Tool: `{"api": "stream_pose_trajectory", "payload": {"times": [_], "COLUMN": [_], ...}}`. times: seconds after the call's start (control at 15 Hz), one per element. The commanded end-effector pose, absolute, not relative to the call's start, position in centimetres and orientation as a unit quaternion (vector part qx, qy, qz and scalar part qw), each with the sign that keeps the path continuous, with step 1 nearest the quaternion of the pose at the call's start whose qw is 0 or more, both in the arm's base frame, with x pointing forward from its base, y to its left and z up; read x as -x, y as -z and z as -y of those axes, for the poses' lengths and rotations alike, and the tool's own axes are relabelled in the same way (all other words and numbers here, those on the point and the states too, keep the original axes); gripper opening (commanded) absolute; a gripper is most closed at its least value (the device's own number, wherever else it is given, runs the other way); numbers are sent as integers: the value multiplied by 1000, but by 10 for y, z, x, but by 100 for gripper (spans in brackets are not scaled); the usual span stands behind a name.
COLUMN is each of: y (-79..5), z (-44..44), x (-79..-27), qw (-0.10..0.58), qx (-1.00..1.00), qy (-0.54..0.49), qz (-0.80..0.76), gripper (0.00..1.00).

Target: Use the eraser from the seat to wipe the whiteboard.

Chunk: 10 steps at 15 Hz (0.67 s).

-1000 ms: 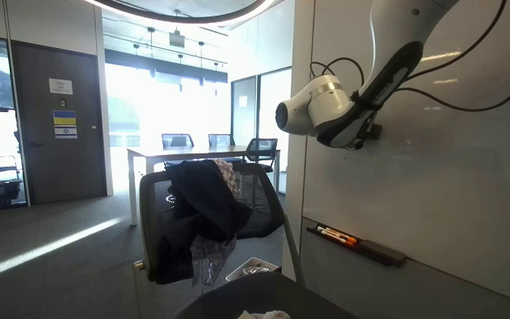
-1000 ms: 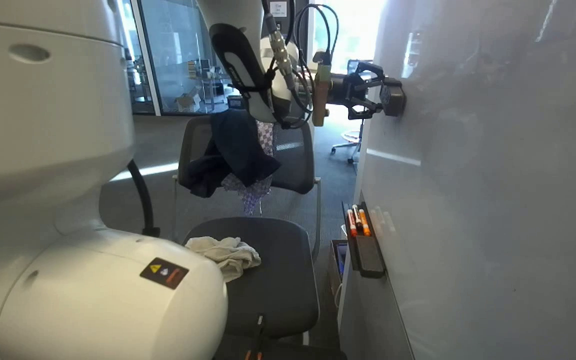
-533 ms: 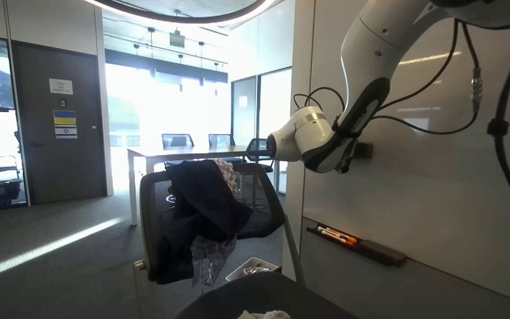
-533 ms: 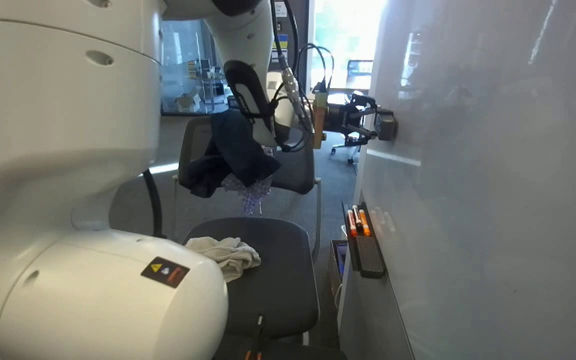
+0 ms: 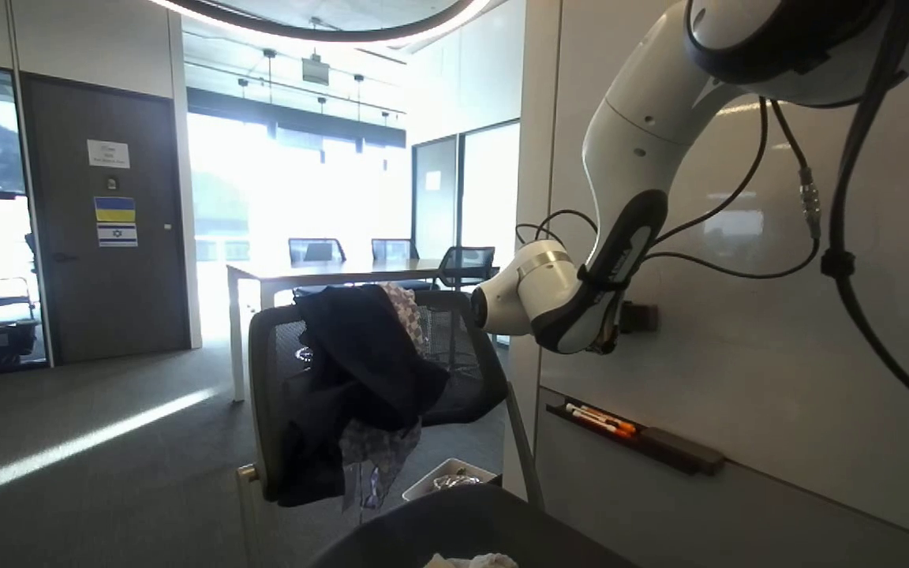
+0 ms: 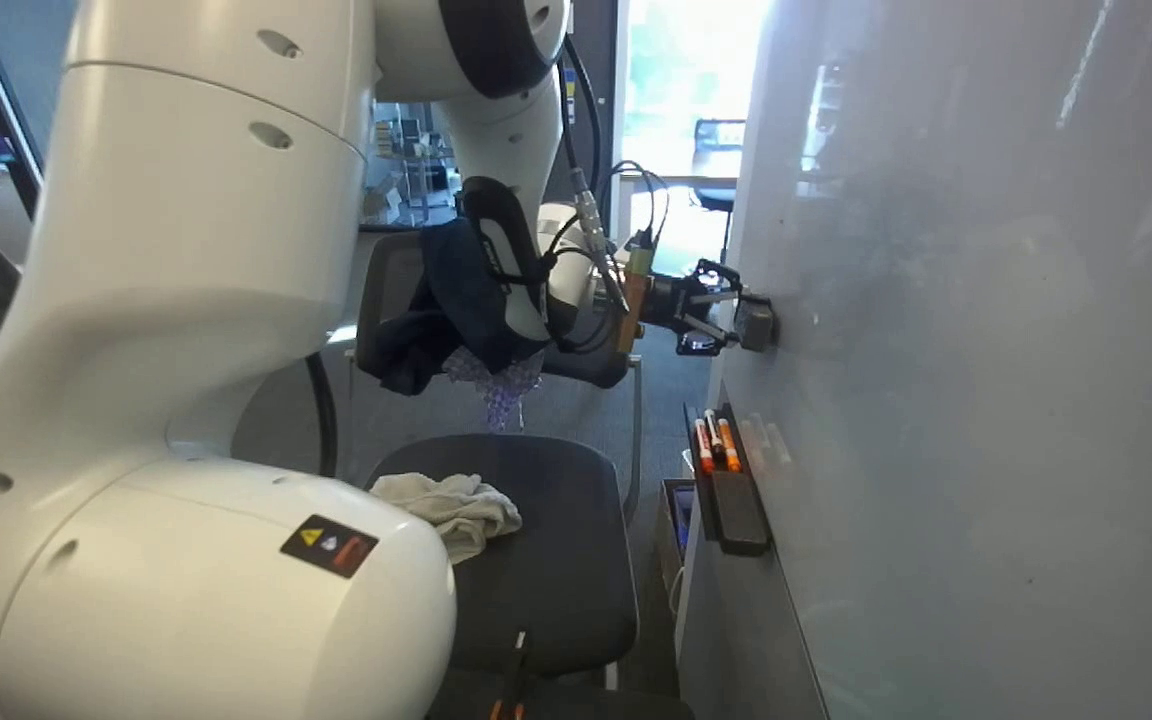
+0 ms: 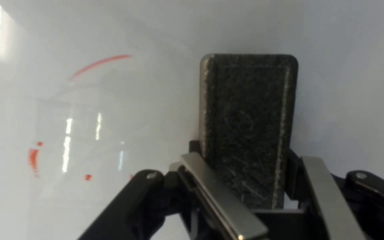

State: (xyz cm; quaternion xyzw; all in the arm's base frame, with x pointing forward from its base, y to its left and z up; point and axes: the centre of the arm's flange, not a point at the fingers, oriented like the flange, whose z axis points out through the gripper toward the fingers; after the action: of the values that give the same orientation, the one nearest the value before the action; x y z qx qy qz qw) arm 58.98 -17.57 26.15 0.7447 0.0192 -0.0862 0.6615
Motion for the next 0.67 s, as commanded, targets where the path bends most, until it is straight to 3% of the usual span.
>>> {"api": "stream_pose_trajectory", "payload": {"times": [0.0, 0.6], "y": [-283, -385], "z": [185, 152], "x": [-566, -479], "qw": [597, 455], "qx": [-798, -867], "qy": [54, -80], "qz": [-65, -188], "gripper": [31, 31]}}
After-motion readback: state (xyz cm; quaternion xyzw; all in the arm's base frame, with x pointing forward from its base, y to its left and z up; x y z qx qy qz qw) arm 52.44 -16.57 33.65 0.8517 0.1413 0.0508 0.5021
